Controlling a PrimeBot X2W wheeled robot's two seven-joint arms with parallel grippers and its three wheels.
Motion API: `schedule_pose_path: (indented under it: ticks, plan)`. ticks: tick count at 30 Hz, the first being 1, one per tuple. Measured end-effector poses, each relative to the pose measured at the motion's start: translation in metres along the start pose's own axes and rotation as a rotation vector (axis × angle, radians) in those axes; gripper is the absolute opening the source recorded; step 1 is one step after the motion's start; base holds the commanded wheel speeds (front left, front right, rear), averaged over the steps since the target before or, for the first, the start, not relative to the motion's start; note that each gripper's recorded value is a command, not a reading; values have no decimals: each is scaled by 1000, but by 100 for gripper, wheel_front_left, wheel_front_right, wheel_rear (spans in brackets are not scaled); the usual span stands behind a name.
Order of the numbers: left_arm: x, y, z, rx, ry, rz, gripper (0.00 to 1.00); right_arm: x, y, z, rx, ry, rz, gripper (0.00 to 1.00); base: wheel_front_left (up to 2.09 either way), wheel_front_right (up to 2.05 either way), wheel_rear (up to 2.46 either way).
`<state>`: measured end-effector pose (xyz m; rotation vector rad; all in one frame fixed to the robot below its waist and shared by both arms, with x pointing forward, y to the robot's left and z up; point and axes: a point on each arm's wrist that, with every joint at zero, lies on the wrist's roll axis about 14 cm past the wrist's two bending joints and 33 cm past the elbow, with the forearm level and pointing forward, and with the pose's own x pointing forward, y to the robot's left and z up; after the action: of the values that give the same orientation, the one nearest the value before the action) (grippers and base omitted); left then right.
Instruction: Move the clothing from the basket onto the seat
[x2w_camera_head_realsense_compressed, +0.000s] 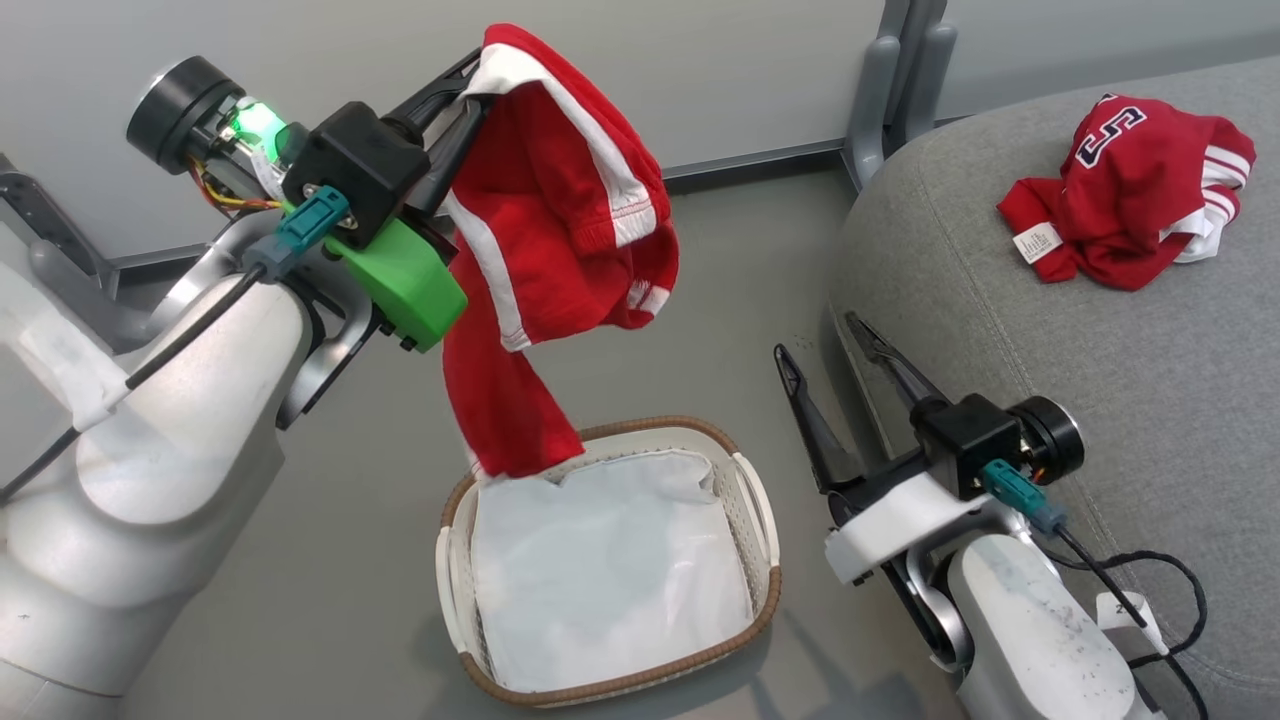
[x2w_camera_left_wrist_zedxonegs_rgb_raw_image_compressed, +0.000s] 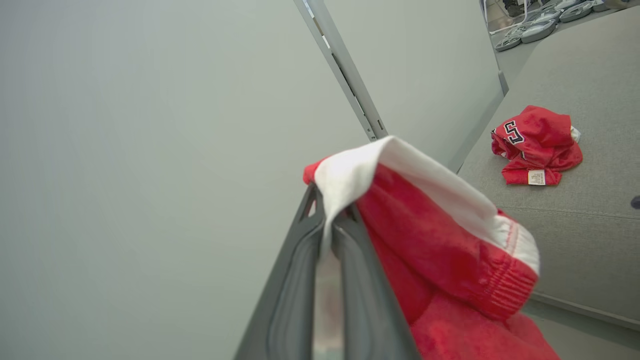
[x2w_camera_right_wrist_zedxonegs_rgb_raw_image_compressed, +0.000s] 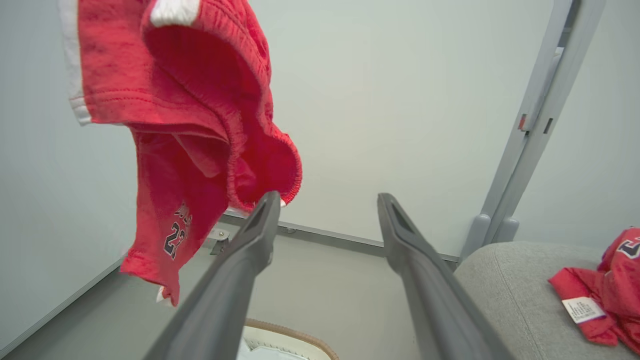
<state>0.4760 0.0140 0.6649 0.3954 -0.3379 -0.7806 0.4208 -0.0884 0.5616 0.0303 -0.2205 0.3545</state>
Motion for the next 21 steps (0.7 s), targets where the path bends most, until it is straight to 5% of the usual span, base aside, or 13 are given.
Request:
schedule_pose_path:
  ticks: [11, 21]
  plan:
    - [-2, -11, 21, 8, -43, -17, 0, 20, 58, 8, 9, -13, 192, 100, 0, 0, 0]
    - [-6, -23, 36, 6, -71, -36, 0, 48, 68, 15, -98, -8, 267, 100, 0, 0, 0]
